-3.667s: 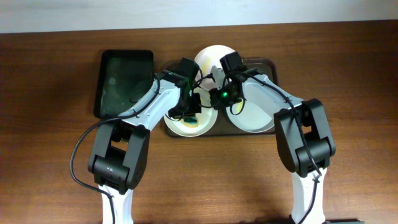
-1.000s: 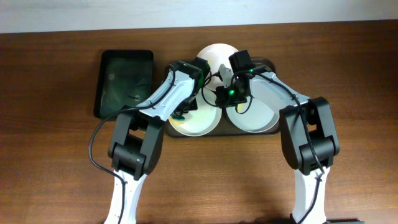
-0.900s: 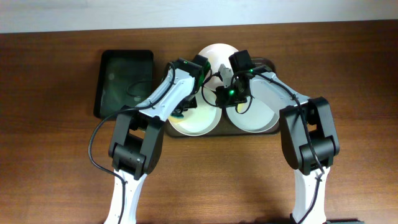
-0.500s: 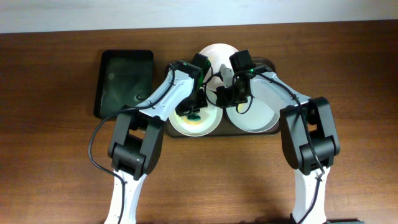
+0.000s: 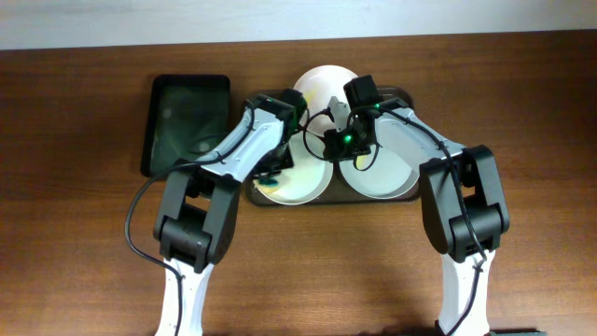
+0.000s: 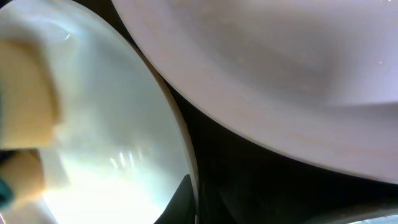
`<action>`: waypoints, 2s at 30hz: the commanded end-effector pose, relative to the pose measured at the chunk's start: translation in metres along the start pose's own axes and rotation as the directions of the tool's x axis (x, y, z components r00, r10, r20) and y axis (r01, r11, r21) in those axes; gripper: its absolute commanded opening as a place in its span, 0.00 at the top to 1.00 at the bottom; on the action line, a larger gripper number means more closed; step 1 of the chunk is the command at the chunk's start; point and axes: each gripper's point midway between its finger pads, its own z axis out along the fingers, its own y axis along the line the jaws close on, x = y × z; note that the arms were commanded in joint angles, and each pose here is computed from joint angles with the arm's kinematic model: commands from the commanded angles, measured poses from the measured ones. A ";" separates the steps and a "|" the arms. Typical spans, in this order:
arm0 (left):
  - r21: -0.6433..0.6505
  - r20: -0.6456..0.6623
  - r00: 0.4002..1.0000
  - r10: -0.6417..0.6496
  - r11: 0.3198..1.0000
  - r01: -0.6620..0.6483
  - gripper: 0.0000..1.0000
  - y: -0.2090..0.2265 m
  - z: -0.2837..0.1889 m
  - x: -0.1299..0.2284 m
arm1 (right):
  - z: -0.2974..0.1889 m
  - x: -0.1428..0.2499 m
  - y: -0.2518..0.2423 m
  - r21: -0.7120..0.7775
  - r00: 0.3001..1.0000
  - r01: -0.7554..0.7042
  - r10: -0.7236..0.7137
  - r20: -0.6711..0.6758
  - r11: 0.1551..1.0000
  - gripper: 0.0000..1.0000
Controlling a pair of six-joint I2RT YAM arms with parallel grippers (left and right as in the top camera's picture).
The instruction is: Clean dirty plates on tray and stack at the side
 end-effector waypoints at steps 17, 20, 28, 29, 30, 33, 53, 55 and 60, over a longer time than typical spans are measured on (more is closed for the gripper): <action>0.121 0.285 0.932 -0.225 0.973 0.198 1.00 0.077 -0.111 -0.059 | -0.067 -0.036 0.018 0.114 0.988 0.072 -0.086 0.129 0.991 0.96; 0.153 0.250 0.949 -0.191 0.976 0.156 1.00 0.076 -0.109 -0.058 | -0.098 -0.049 0.020 0.242 0.976 0.094 -0.137 0.167 0.966 0.96; 0.168 0.226 0.957 -0.184 0.975 0.148 1.00 0.077 -0.105 -0.057 | -0.188 -0.075 0.025 0.755 0.931 0.115 -0.335 0.144 0.645 0.96; 0.168 0.223 0.957 -0.186 0.974 0.151 1.00 0.078 -0.105 -0.057 | -0.198 -0.077 0.030 0.809 0.922 0.101 -0.360 0.143 0.580 0.96; 0.169 0.218 0.957 -0.192 0.973 0.157 1.00 0.080 -0.104 -0.057 | -0.207 -0.079 0.036 0.853 0.912 0.086 -0.385 0.141 0.515 0.96; 0.164 0.197 0.956 -0.218 0.969 0.187 1.00 0.092 -0.100 -0.059 | -0.221 -0.081 0.055 0.921 0.885 0.078 -0.451 0.113 0.382 0.96; 0.170 0.138 0.944 -0.301 0.946 0.276 1.00 0.129 -0.089 -0.067 | -0.256 -0.090 0.127 0.997 0.784 0.059 -0.621 -0.013 0.053 0.96; 0.170 0.138 0.944 -0.301 0.946 0.276 1.00 0.129 -0.089 -0.067 | -0.249 -0.089 0.128 0.992 0.784 0.032 -0.619 0.050 0.121 0.96; 0.167 0.134 0.945 -0.299 0.947 0.276 1.00 0.130 -0.089 -0.066 | -0.158 -0.066 0.108 0.761 0.824 0.363 -0.566 0.006 0.538 0.96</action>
